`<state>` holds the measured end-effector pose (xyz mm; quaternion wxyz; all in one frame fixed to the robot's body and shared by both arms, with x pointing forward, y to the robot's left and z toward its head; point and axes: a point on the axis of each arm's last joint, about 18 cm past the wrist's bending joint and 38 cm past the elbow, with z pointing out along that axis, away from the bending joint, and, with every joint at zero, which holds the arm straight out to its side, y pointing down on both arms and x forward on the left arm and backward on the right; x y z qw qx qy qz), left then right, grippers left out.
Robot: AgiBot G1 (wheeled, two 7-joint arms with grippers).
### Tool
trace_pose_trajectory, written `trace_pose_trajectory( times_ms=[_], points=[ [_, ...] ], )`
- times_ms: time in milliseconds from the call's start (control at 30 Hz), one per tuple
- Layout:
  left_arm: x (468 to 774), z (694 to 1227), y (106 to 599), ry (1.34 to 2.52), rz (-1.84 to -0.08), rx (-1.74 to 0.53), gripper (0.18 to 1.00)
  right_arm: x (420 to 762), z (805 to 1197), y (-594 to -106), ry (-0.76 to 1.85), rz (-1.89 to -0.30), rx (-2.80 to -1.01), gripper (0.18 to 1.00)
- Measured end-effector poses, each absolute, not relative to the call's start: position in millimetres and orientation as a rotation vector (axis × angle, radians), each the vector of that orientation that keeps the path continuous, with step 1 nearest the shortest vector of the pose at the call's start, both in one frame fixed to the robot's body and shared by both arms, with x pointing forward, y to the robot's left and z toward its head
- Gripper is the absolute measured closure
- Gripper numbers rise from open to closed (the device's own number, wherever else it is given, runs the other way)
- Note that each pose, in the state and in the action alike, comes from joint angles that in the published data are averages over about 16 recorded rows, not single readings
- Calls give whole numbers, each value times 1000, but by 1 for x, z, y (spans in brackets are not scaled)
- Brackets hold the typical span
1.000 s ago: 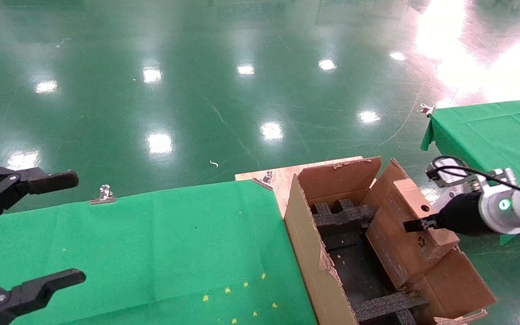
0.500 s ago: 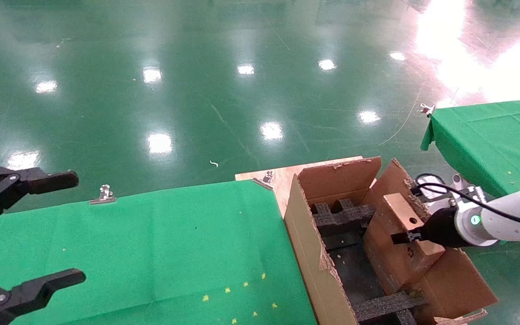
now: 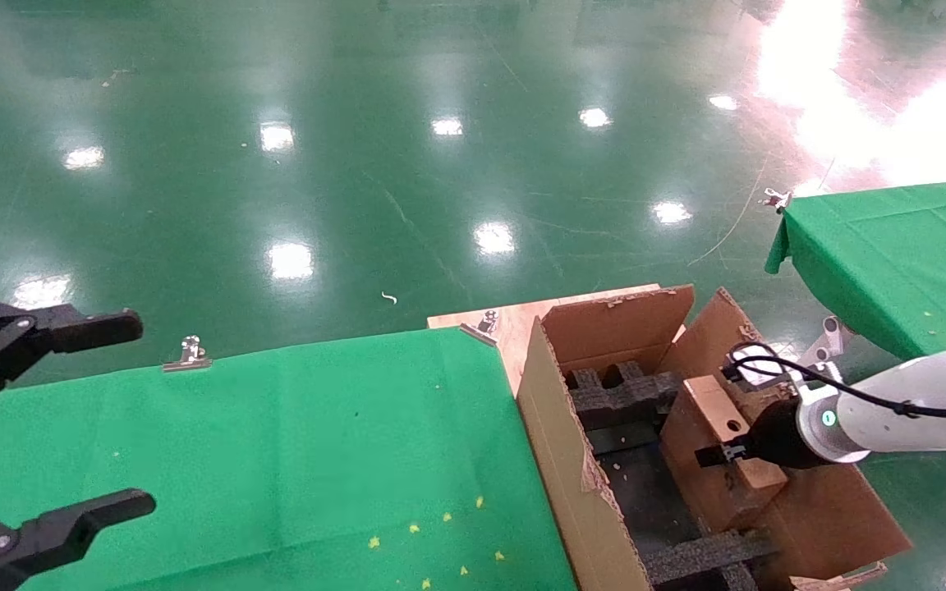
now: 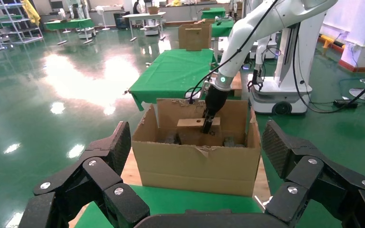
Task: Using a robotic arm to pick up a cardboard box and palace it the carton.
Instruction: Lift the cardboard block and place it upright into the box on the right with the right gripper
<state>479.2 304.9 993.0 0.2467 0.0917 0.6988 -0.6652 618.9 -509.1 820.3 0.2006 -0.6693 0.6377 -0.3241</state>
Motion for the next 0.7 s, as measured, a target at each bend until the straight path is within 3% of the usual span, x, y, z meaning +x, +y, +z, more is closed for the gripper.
trace_pose_trajectory(
  times_ms=[700],
  points=[
    [479,993,305,1905,-1815,249,184,624,809,-508,1790,-862,-1907,835]
  ],
)
